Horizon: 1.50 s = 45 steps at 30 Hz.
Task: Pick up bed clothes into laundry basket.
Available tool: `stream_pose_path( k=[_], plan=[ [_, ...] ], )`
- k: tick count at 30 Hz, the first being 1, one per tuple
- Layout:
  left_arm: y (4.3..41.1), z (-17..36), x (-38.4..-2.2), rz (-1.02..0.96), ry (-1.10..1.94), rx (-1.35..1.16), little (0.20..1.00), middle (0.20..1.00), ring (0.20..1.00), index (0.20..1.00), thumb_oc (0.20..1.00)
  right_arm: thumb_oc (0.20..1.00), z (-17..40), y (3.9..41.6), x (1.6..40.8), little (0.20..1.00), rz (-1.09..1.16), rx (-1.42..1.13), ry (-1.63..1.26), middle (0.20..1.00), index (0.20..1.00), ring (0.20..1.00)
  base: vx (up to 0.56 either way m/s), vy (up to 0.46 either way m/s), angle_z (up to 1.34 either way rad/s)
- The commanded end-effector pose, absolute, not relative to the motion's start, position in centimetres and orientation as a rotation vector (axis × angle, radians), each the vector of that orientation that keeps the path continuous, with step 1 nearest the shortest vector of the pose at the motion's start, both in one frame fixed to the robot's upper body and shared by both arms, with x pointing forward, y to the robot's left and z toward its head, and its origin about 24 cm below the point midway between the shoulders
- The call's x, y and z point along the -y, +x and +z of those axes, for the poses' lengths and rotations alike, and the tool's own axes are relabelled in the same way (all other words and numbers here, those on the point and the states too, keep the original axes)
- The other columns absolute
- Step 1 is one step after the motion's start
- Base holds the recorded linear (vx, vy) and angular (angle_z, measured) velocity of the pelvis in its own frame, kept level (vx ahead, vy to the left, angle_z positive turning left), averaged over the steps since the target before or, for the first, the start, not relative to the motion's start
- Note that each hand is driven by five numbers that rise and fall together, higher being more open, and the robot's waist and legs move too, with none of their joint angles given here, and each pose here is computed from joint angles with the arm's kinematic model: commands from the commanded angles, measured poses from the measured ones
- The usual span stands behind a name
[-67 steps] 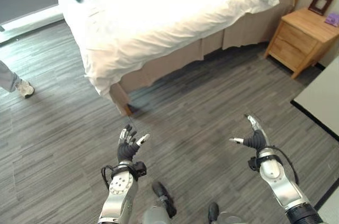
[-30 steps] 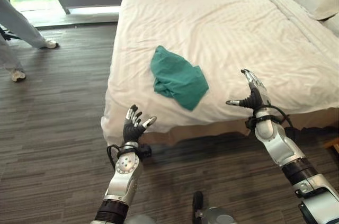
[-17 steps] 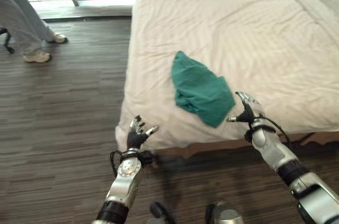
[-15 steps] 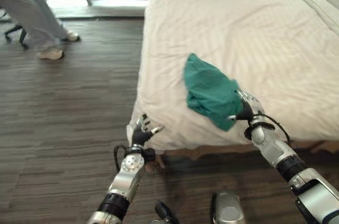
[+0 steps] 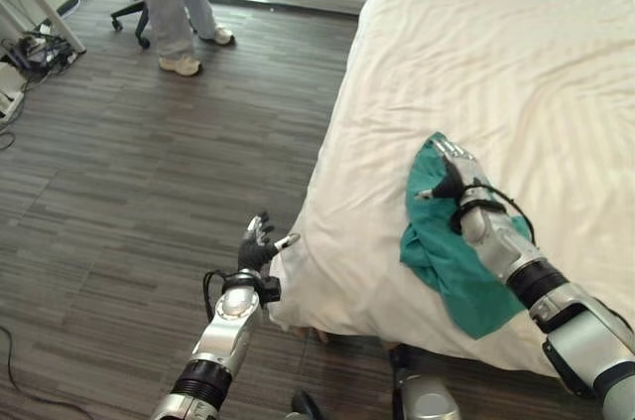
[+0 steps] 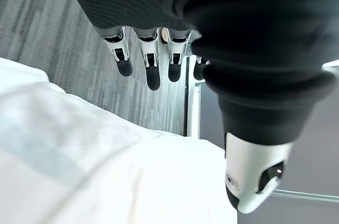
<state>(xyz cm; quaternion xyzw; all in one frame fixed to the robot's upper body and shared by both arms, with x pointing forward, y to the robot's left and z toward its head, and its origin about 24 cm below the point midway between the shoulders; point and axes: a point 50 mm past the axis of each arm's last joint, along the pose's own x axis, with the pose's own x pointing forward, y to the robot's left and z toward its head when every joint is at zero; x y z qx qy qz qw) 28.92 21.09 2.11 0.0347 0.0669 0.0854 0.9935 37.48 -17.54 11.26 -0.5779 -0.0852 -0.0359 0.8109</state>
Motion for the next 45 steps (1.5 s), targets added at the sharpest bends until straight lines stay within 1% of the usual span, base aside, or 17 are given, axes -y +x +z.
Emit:
stream_pose_path(
  k=[1,7,13,14,17,18,23,24,25,26,27,32,37,40,42,44,45],
  plan=[
    [30.1,4.5,-21.0,0.145,0.093,-0.014,1.0,1.0,1.0,1.0,1.0,1.0,13.1,38.5,16.7,1.0,-0.082,0.241,-1.292,1.0,1.0,1.0,0.01,-0.026,-0.04],
    [28.9,3.2,-21.0,0.123,0.118,-0.065,1.0,1.0,1.0,1.0,1.0,1.0,9.3,37.1,16.7,1.0,-0.023,0.134,-1.253,1.0,1.0,1.0,0.0,-0.026,-0.08],
    [29.3,3.4,-20.4,0.1,0.129,-0.05,1.0,1.0,1.0,1.0,1.0,1.0,7.8,36.6,16.5,1.0,0.021,0.091,-1.25,1.0,1.0,1.0,-0.05,-0.051,-0.18],
    [30.0,3.8,-19.3,0.075,0.131,-0.031,1.0,1.0,1.0,1.0,1.0,1.0,7.1,36.5,16.8,1.0,0.025,0.062,-1.248,1.0,1.0,1.0,-0.09,-0.047,-0.14],
    [30.4,4.1,-18.6,0.052,0.121,-0.02,1.0,1.0,1.0,1.0,1.0,1.0,6.7,36.4,17.6,1.0,0.011,0.027,-1.251,1.0,1.0,1.0,-0.09,-0.027,-0.12],
    [30.8,4.1,-17.7,0.029,0.11,-0.014,1.0,1.0,1.0,1.0,1.0,1.0,5.6,36.2,18.6,1.0,0.001,-0.045,-1.23,1.0,1.0,1.0,-0.12,-0.017,-0.08],
    [31.3,3.8,-16.2,-0.007,0.122,-0.025,1.0,1.0,1.0,1.0,1.0,1.0,3.4,35.8,18.9,1.0,0.022,-0.195,-1.116,1.0,1.0,1.0,-0.02,0.008,0.02],
    [31.4,3.7,-16.0,-0.011,0.125,-0.029,1.0,1.0,1.0,1.0,1.0,0.58,3.2,35.8,18.8,0.58,0.025,-0.21,-1.105,0.58,0.58,0.58,0.07,0.024,-0.01],
    [31.4,3.7,-16.0,-0.011,0.125,-0.029,1.0,1.0,1.0,1.0,1.0,0.442,3.3,35.8,18.8,0.442,0.025,-0.21,-1.105,0.442,0.442,0.442,0.0,0.0,0.0],
    [31.4,3.7,-16.0,-0.011,0.125,-0.029,1.0,1.0,1.0,1.0,1.0,0.442,3.3,35.8,18.8,0.442,0.025,-0.21,-1.105,0.442,0.442,0.442,0.02,-0.047,-0.02],
    [31.5,3.6,-15.8,-0.019,0.128,-0.035,1.0,1.0,1.0,1.0,1.0,0.2,3.5,36.1,18.5,0.2,0.035,-0.208,-1.1,0.2,0.2,0.2,0.03,-0.069,-0.07],
    [31.3,3.3,-16.1,-0.008,0.134,-0.048,1.0,1.0,1.0,1.0,1.0,0.2,4.6,36.2,17.4,0.2,0.055,-0.129,-1.036,0.2,0.2,0.2,0.02,-0.076,-0.11],
    [31.6,4.9,-17.6,0.033,0.133,0.002,1.0,1.0,1.0,1.0,1.0,0.2,11.9,38.0,17.7,0.2,-0.058,0.115,-0.986,0.2,0.2,0.2,-0.02,-0.103,-0.14],
    [31.3,5.9,-19.8,0.121,0.107,0.033,1.0,1.0,1.0,1.0,1.0,0.2,15.9,37.5,19.0,0.2,-0.166,0.259,-0.895,0.2,0.2,0.2,0.07,-0.041,-1.06],
    [31.0,5.8,-20.1,0.148,0.091,0.035,1.0,1.0,1.0,1.0,1.0,0.2,15.9,37.3,18.9,0.2,-0.18,0.271,-0.864,0.2,0.2,0.2,0.01,0.088,-0.92],
    [30.9,6.4,-20.5,0.166,0.06,0.06,1.0,1.0,1.0,1.0,1.0,0.2,15.9,36.9,20.1,0.2,-0.235,0.269,-0.835,0.2,0.2,0.2,-0.07,0.169,-0.55],
    [31.2,7.1,-19.7,0.145,0.047,0.084,1.0,1.0,1.0,1.0,1.0,0.2,15.2,35.9,21.3,0.2,-0.291,0.265,-0.792,0.2,0.2,0.2,-0.18,0.31,0.2]
  ],
)
